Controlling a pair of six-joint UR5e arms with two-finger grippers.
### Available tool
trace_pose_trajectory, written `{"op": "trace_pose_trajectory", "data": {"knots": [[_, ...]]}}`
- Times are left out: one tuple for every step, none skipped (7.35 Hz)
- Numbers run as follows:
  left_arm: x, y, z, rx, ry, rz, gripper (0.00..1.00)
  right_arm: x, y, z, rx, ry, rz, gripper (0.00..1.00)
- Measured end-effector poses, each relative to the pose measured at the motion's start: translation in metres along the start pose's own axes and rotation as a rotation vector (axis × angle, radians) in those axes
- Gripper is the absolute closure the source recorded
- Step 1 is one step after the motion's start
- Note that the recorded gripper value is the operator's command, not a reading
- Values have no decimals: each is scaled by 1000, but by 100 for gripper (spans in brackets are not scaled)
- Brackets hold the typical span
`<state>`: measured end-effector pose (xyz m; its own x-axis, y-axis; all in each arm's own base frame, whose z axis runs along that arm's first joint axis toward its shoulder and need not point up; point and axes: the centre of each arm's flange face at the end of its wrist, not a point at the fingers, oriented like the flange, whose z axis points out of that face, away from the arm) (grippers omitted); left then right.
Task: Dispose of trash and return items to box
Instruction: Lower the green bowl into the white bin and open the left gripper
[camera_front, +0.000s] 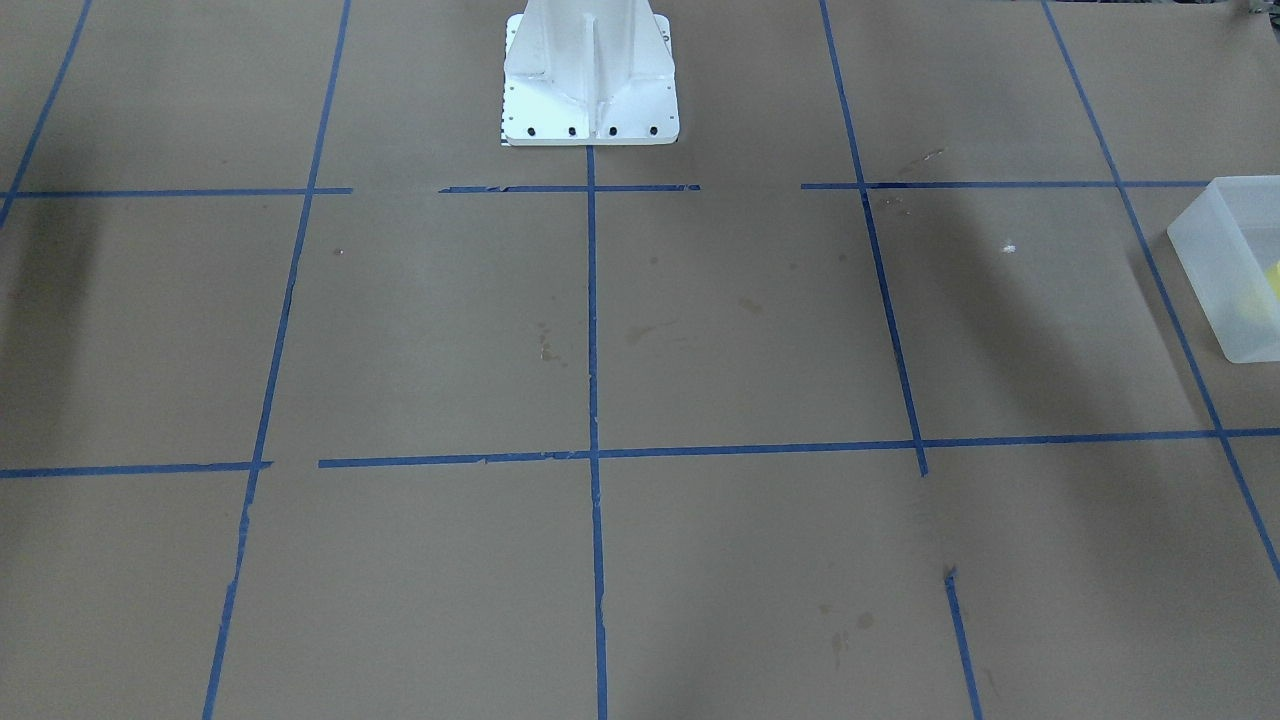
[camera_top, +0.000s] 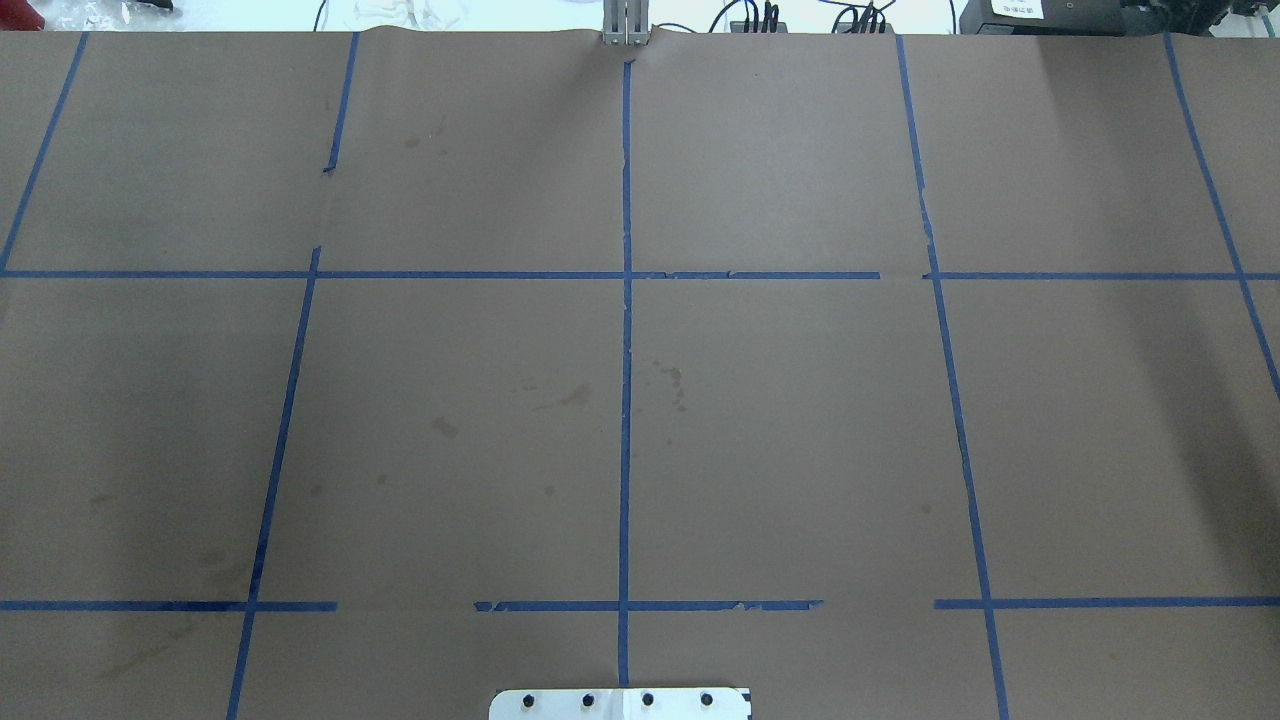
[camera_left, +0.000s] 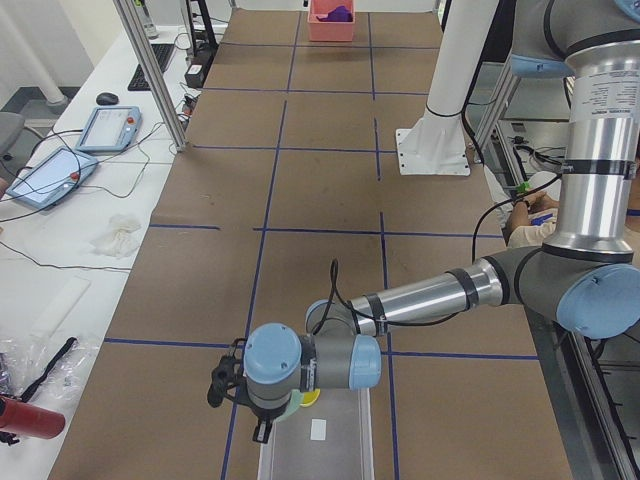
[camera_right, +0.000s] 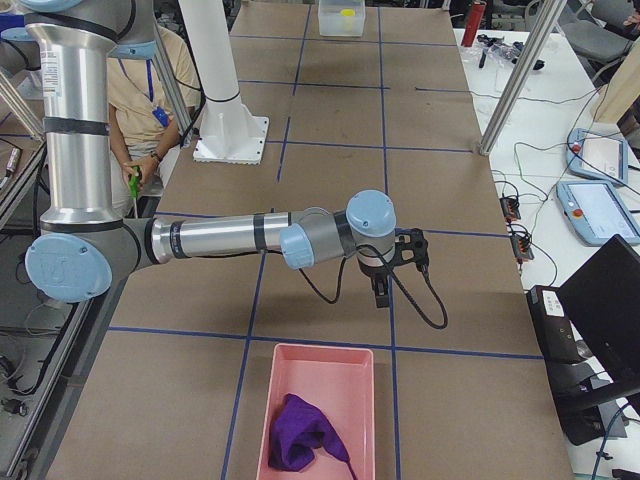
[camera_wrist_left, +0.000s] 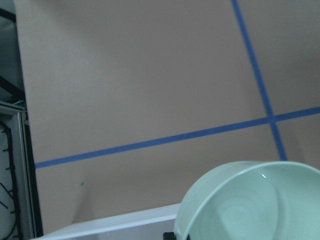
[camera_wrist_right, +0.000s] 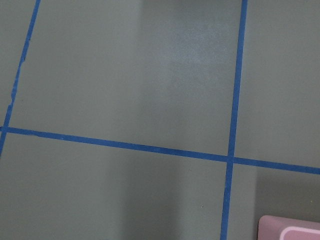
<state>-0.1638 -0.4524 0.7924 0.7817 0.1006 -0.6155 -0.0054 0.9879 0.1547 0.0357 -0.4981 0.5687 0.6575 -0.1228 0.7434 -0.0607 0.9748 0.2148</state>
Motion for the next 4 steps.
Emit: {"op": "trace_pose_trajectory", "data": {"knots": [[-21, 23, 22, -28, 7, -41, 100, -1, 0, 1, -2, -1, -2, 0], [-34, 42, 40, -56, 14, -86, 100, -2, 0, 1, -1, -1, -3, 0], [-41, 58, 53, -78, 20, -125, 97, -5, 0, 1, -2, -2, -8, 0], [-45, 69, 60, -94, 23, -147, 86, -8, -1, 2, -4, -4, -11, 0]]}}
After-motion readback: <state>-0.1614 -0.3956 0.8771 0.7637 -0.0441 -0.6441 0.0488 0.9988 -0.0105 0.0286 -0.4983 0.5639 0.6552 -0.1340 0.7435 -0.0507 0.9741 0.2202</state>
